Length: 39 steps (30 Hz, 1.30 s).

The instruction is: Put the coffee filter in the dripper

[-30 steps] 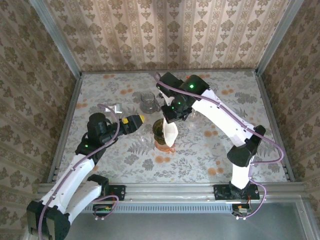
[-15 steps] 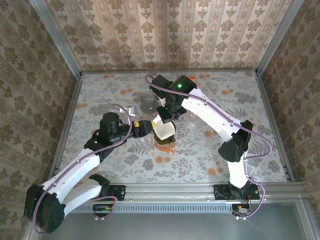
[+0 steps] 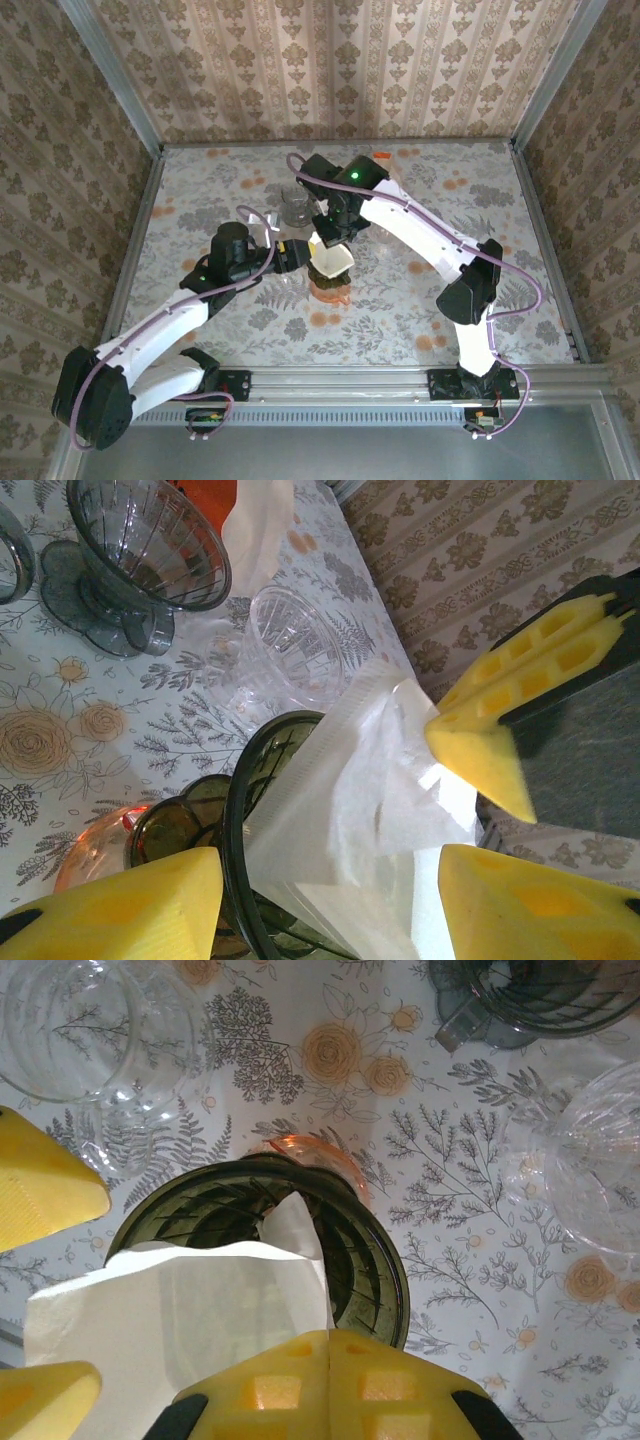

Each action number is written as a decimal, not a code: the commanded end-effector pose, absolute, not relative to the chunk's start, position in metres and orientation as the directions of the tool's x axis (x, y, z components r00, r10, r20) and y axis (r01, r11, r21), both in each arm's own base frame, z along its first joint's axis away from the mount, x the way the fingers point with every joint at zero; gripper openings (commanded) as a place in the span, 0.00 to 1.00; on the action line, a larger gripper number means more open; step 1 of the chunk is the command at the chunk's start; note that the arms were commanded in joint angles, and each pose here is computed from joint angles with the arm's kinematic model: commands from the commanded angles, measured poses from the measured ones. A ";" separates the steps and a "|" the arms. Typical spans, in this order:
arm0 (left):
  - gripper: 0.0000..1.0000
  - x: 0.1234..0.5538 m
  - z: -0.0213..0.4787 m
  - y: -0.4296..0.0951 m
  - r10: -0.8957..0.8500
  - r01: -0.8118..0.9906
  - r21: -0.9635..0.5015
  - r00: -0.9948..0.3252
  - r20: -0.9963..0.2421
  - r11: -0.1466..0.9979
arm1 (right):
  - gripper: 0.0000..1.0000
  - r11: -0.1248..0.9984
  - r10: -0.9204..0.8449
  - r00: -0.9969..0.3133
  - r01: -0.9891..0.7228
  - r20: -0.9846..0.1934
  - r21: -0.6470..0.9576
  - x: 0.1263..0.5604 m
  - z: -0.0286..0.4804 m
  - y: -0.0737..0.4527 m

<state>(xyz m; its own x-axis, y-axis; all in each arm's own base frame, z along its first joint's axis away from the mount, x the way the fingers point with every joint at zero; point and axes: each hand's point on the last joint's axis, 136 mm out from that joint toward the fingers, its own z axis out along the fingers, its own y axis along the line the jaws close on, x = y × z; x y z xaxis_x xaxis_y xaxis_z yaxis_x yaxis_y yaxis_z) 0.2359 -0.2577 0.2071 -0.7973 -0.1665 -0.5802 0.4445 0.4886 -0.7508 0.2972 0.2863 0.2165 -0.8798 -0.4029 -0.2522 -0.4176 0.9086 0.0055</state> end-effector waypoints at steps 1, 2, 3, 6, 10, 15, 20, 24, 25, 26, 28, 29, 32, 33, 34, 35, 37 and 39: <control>0.60 0.238 0.208 -0.260 -0.178 0.441 -0.755 -0.796 -0.579 0.485 | 0.19 0.907 -0.406 -0.864 -0.420 -0.297 -0.017 0.297 0.224 0.280; 0.59 0.239 0.207 -0.260 -0.177 0.438 -0.756 -0.798 -0.576 0.486 | 0.23 0.909 -0.401 -0.863 -0.417 -0.308 -0.013 0.297 0.225 0.280; 0.59 0.239 0.205 -0.260 -0.177 0.433 -0.757 -0.801 -0.573 0.489 | 0.28 0.909 -0.395 -0.860 -0.416 -0.324 -0.007 0.298 0.227 0.280; 0.58 0.240 0.203 -0.261 -0.174 0.429 -0.759 -0.805 -0.567 0.490 | 0.43 0.912 -0.379 -0.844 -0.411 -0.380 0.004 0.299 0.237 0.278; 0.59 0.240 0.204 -0.261 -0.170 0.429 -0.758 -0.806 -0.566 0.492 | 0.59 0.912 -0.340 -0.813 -0.408 -0.473 0.044 0.297 0.254 0.276; 0.60 0.242 0.205 -0.261 -0.176 0.427 -0.756 -0.803 -0.569 0.497 | 0.66 0.887 -0.269 -0.757 -0.436 -0.596 0.154 0.290 0.272 0.283; 0.61 0.242 0.205 -0.261 -0.173 0.422 -0.756 -0.807 -0.565 0.501 | 0.75 0.876 -0.225 -0.713 -0.446 -0.664 0.183 0.283 0.276 0.275; 0.60 0.242 0.205 -0.260 -0.171 0.420 -0.752 -0.807 -0.566 0.508 | 0.77 0.893 -0.214 -0.725 -0.417 -0.655 0.169 0.278 0.257 0.263; 0.60 0.242 0.206 -0.260 -0.170 0.420 -0.751 -0.806 -0.567 0.510 | 0.77 0.896 -0.216 -0.733 -0.411 -0.645 0.166 0.278 0.252 0.262; 0.60 0.242 0.205 -0.259 -0.170 0.419 -0.751 -0.807 -0.565 0.511 | 0.77 0.897 -0.220 -0.737 -0.410 -0.639 0.165 0.277 0.248 0.262; 0.60 0.242 0.204 -0.259 -0.168 0.415 -0.750 -0.809 -0.563 0.516 | 0.77 0.902 -0.218 -0.752 -0.399 -0.622 0.166 0.277 0.239 0.263; 0.61 0.242 0.204 -0.259 -0.169 0.415 -0.750 -0.808 -0.564 0.516 | 0.77 0.906 -0.212 -0.757 -0.389 -0.618 0.166 0.278 0.236 0.262; 0.61 0.243 0.202 -0.258 -0.172 0.407 -0.748 -0.809 -0.562 0.524 | 0.76 0.915 -0.206 -0.764 -0.372 -0.611 0.157 0.280 0.229 0.260; 0.61 0.243 0.202 -0.258 -0.172 0.407 -0.747 -0.809 -0.562 0.525 | 0.75 0.919 -0.206 -0.765 -0.366 -0.610 0.149 0.282 0.226 0.259; 0.61 0.244 0.202 -0.258 -0.174 0.407 -0.747 -0.808 -0.562 0.525 | 0.73 0.922 -0.206 -0.765 -0.360 -0.610 0.141 0.282 0.223 0.258; 0.61 0.244 0.201 -0.258 -0.172 0.405 -0.747 -0.810 -0.561 0.527 | 0.71 0.926 -0.204 -0.765 -0.354 -0.610 0.135 0.283 0.221 0.257; 0.61 0.244 0.199 -0.258 -0.172 0.402 -0.747 -0.811 -0.559 0.529 | 0.65 0.926 -0.206 -0.762 -0.355 -0.614 0.130 0.284 0.215 0.256; 0.61 0.245 0.199 -0.258 -0.172 0.400 -0.748 -0.812 -0.557 0.530 | 0.56 0.922 -0.214 -0.760 -0.364 -0.614 0.130 0.283 0.211 0.258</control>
